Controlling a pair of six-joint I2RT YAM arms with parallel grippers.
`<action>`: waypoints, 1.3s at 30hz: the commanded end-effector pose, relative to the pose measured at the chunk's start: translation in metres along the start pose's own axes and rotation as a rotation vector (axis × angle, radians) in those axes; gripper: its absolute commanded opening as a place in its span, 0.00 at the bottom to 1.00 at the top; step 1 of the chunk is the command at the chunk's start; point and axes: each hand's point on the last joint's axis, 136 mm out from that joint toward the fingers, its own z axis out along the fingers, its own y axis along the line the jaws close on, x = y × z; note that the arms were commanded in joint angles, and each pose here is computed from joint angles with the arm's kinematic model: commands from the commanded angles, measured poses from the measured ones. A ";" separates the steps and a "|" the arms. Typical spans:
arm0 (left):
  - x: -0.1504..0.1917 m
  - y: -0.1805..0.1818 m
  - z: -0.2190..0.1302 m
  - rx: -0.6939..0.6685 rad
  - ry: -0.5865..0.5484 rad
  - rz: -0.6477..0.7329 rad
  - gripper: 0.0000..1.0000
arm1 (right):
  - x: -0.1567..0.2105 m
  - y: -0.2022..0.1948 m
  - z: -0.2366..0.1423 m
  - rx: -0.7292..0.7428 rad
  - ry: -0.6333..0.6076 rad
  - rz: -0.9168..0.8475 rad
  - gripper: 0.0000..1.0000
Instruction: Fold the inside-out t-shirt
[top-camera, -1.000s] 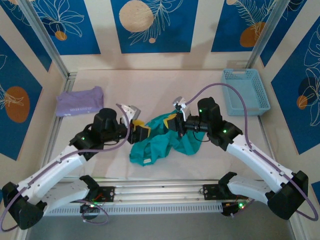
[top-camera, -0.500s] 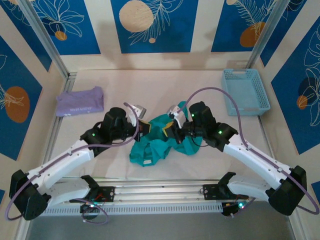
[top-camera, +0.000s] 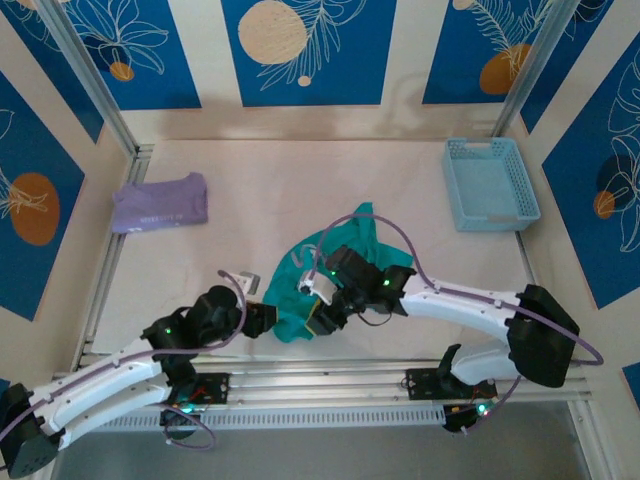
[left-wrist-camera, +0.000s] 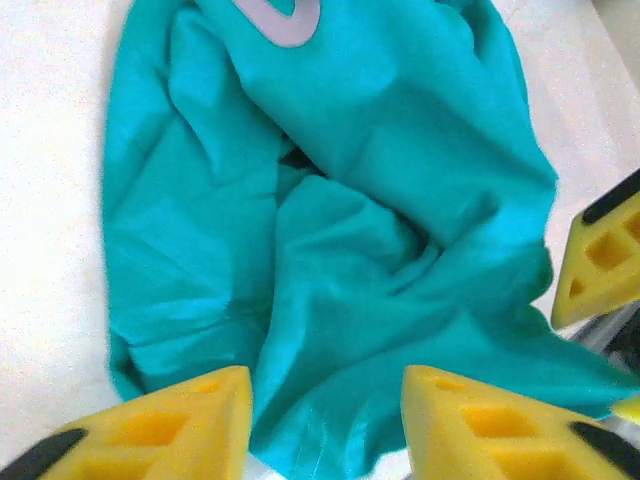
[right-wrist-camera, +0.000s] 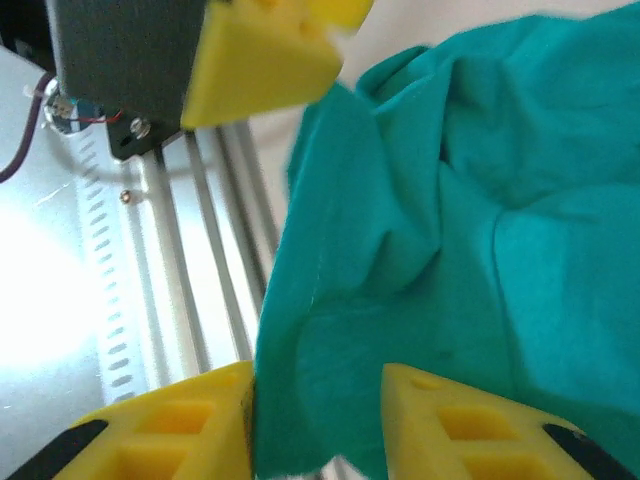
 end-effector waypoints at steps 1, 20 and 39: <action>-0.009 0.005 -0.011 -0.032 -0.052 0.003 0.58 | -0.025 0.009 -0.019 -0.017 -0.088 -0.044 0.42; -0.077 0.044 0.101 -0.151 0.105 -0.061 0.76 | -0.006 -0.241 -0.066 0.643 -0.112 0.667 0.66; -0.172 0.036 0.094 -0.054 -0.129 -0.018 0.00 | -0.114 -0.269 -0.157 0.743 -0.442 0.443 0.00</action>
